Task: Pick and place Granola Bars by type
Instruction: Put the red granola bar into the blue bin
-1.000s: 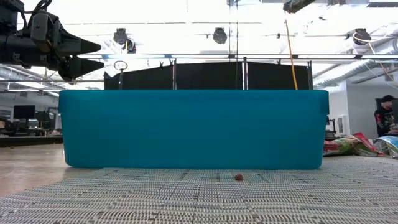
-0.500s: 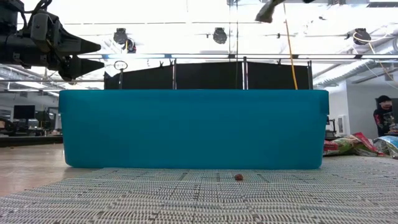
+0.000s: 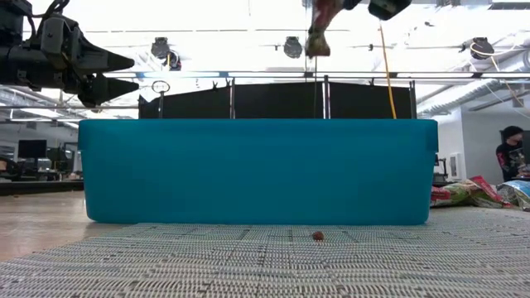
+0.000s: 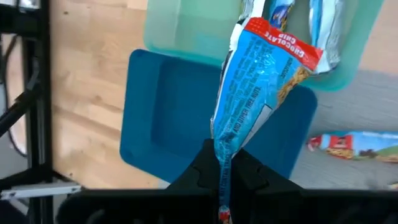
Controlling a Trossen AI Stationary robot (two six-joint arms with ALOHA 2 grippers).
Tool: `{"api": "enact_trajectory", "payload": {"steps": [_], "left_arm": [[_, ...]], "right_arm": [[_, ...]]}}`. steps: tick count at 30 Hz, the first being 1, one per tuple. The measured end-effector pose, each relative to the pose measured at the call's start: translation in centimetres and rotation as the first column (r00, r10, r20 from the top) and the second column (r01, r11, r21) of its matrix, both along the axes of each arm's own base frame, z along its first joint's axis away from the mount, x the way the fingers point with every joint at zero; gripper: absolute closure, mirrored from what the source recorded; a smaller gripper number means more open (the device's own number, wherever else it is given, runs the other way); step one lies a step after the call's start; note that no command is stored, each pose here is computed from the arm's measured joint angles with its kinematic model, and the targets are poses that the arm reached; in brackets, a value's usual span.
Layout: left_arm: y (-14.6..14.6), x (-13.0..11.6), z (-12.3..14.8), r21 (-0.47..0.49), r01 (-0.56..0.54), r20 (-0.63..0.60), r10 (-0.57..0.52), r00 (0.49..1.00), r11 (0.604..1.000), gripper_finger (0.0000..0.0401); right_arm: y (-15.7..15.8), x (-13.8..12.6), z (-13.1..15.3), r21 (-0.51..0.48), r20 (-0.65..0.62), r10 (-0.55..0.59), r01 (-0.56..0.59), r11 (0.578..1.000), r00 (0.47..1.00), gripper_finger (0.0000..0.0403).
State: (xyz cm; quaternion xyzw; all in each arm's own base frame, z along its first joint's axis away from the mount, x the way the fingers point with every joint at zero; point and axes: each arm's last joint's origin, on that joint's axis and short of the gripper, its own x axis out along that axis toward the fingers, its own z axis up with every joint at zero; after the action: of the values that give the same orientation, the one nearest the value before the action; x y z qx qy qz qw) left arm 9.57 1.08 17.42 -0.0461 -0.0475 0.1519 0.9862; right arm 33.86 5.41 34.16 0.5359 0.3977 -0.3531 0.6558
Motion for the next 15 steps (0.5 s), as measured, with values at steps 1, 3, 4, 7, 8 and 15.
{"api": "enact_trajectory", "payload": {"steps": [1,3,4,7,8,15], "left_arm": [[0.0,0.0,0.0,0.000,0.000,0.000,0.000,1.000,1.000,0.0009],[0.0,0.0,0.0,0.000,0.000,0.000,0.000,1.000,1.000,0.0009],[0.0,0.0,0.0,0.000,0.000,0.000,0.000,1.000,1.000,0.0009],[0.0,0.0,0.0,0.000,0.000,0.000,0.000,1.000,1.000,0.0009],[0.0,0.0,0.0,0.000,0.000,0.000,0.000,1.000,1.000,0.0009],[0.0,0.0,0.0,0.000,0.000,0.000,0.000,1.000,1.000,0.0009]], "right_arm": [[0.2,0.4,-0.5,0.005,-0.007,-0.008,0.008,1.000,1.000,0.0403],[0.6,1.0,-1.4,0.010,-0.032,-0.021,0.022,1.000,0.999,0.0403],[0.8,1.3,-1.8,0.012,-0.044,-0.028,0.028,1.000,0.999,0.0403],[1.3,2.0,-3.0,0.019,-0.069,-0.049,0.050,0.999,0.996,0.0403],[1.5,2.3,-3.4,0.020,-0.076,-0.054,0.055,0.998,0.996,0.0403],[2.2,3.3,-5.7,-0.056,-0.125,-0.109,0.102,0.993,0.986,0.0403]]}}
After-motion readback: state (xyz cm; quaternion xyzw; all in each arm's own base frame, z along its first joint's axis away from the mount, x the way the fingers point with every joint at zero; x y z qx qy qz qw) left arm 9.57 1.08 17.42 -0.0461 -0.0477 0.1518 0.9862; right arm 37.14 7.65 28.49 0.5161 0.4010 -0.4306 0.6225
